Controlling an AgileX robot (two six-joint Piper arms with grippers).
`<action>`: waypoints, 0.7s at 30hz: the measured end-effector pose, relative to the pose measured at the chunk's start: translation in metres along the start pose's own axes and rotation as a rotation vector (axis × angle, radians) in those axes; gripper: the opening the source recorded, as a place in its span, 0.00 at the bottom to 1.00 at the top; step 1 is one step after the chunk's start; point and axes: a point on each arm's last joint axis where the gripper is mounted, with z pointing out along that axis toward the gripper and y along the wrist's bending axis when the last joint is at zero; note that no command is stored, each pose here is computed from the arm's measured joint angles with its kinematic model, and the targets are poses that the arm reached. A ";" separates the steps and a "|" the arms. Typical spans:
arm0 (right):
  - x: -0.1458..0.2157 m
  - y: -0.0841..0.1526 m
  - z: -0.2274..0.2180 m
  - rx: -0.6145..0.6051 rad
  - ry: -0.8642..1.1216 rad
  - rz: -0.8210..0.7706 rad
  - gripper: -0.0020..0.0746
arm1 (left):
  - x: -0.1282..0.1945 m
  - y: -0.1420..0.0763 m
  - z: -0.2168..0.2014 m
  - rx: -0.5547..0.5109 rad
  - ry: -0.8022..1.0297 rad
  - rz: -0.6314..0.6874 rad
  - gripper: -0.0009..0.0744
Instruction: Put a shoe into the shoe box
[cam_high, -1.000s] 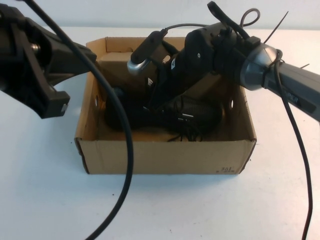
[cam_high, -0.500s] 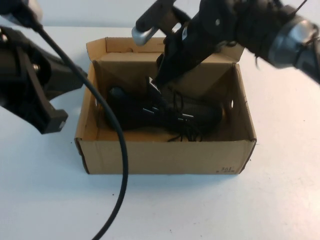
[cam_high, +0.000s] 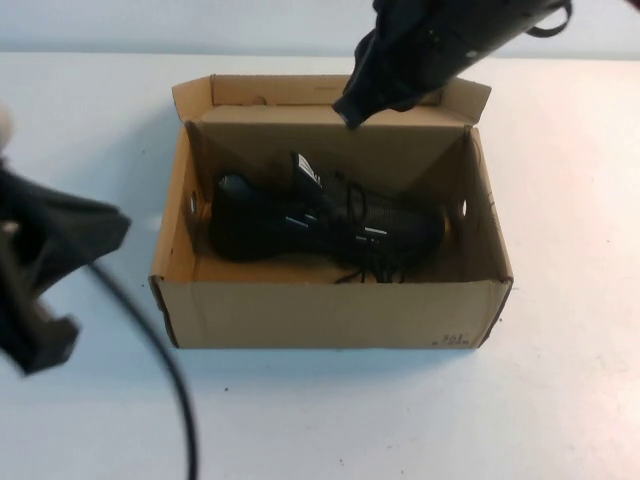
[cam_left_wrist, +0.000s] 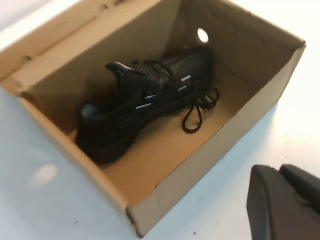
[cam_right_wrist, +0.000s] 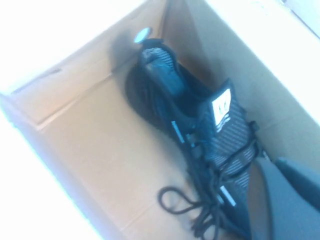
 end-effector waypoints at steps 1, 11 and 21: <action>0.002 0.002 -0.004 -0.006 -0.001 0.010 0.01 | 0.003 -0.002 -0.008 -0.014 -0.016 -0.004 0.01; 0.052 0.018 -0.040 -0.002 -0.052 0.099 0.01 | 0.049 -0.023 -0.086 -0.234 -0.093 -0.059 0.01; 0.128 0.039 -0.101 0.095 -0.326 0.108 0.01 | 0.073 -0.041 -0.134 -0.321 -0.260 -0.128 0.01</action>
